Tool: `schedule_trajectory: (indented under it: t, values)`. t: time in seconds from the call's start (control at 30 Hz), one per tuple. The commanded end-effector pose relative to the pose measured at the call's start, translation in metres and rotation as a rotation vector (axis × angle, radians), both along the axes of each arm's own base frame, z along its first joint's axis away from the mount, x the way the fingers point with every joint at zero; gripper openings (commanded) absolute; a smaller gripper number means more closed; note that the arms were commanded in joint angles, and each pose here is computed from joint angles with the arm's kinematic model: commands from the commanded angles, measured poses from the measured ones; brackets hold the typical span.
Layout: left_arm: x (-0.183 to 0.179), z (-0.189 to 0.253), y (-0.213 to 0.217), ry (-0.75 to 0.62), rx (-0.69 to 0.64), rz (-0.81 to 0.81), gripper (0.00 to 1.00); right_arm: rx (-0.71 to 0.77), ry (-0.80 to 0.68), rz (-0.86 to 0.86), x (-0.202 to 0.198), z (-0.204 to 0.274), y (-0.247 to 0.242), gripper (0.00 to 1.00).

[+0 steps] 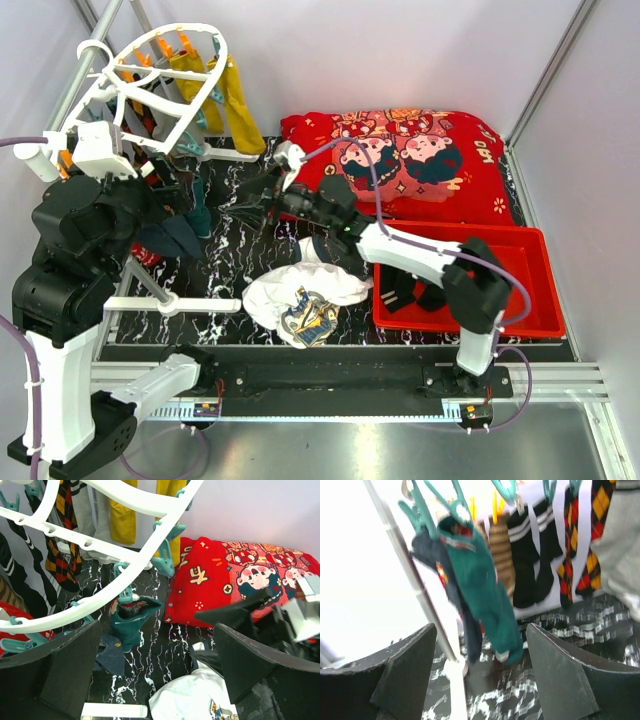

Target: Remove the socks clipped to the hanger

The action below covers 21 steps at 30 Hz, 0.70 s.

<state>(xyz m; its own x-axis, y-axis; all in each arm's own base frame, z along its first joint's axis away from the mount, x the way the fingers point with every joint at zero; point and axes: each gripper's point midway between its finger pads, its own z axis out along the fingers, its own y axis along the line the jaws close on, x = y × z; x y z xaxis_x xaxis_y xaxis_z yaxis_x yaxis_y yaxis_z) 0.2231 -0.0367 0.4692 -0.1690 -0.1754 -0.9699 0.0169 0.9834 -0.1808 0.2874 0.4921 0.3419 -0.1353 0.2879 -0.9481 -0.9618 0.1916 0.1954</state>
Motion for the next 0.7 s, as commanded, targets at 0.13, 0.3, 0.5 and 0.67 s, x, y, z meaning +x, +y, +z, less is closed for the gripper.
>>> schedule_trajectory:
  t: [0.13, 0.3, 0.5, 0.67]
  values:
    - [-0.005, 0.006, -0.004, -0.029, -0.013, -0.029, 0.99, 0.099, -0.118, 0.081, 0.012, 0.016, 0.049, 0.81]
    - [-0.007, 0.005, -0.006, -0.026, -0.021, -0.045, 0.99, 0.109, -0.125, 0.133, 0.005, 0.010, 0.071, 0.83]
    - [-0.007, 0.006, -0.006, -0.029, -0.026, -0.045, 0.99, 0.101, -0.141, 0.159, -0.004, 0.005, 0.092, 0.80]
    - [-0.008, 0.003, -0.005, -0.011, -0.028, -0.035, 0.99, 0.091, -0.138, 0.125, 0.008, 0.001, 0.103, 0.77]
